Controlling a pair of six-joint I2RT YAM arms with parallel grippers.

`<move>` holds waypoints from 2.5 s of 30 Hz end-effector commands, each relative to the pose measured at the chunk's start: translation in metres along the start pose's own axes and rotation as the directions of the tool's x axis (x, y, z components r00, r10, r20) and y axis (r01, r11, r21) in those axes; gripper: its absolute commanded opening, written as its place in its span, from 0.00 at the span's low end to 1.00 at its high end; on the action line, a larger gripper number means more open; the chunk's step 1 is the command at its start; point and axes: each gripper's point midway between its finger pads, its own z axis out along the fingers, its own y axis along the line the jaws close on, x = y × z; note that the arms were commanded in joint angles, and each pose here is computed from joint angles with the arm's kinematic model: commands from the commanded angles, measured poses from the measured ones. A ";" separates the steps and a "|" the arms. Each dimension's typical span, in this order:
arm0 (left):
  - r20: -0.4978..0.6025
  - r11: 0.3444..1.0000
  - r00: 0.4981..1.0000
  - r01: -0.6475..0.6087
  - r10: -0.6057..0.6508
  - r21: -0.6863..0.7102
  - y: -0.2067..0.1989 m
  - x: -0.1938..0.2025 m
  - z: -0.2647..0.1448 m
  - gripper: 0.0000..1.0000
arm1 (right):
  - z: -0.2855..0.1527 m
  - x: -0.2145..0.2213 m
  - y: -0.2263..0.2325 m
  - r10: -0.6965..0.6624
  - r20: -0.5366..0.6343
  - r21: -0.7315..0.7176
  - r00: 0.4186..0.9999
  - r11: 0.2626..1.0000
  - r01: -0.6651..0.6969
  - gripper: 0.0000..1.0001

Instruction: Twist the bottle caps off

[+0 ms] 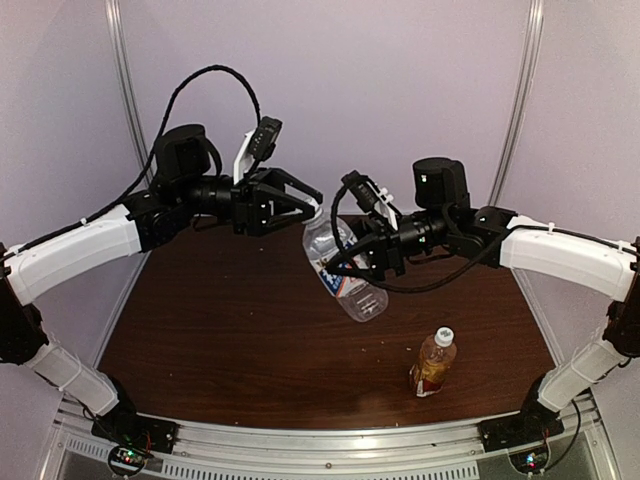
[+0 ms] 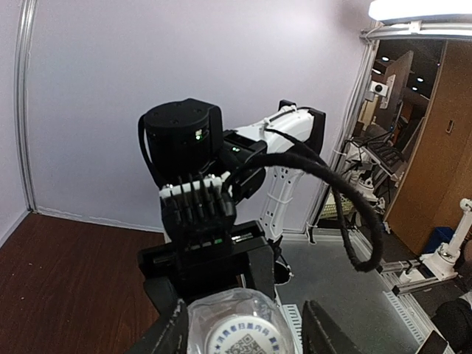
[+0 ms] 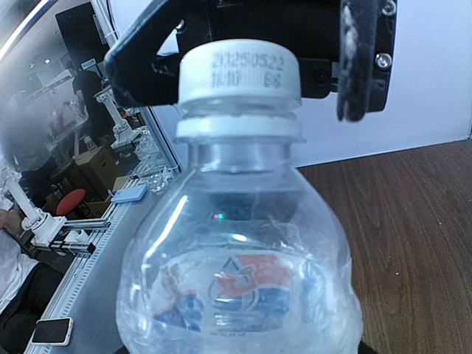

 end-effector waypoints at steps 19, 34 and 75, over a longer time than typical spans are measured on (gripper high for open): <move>0.120 0.975 0.991 0.074 -0.050 -0.207 0.020 -0.027 -0.011 0.22 | -0.012 -0.014 -0.040 -0.056 0.028 0.256 0.998 0.966 0.047 0.47; 0.251 0.805 0.937 0.339 -0.242 -0.488 0.067 -0.025 -0.009 0.19 | -0.031 -0.020 -0.070 -0.114 0.050 0.498 0.992 0.864 0.074 0.43; 0.107 0.996 0.991 -0.081 0.077 0.036 -0.022 -0.030 -0.003 0.73 | -0.005 -0.021 0.017 -0.081 0.115 -0.106 0.990 0.990 0.094 0.49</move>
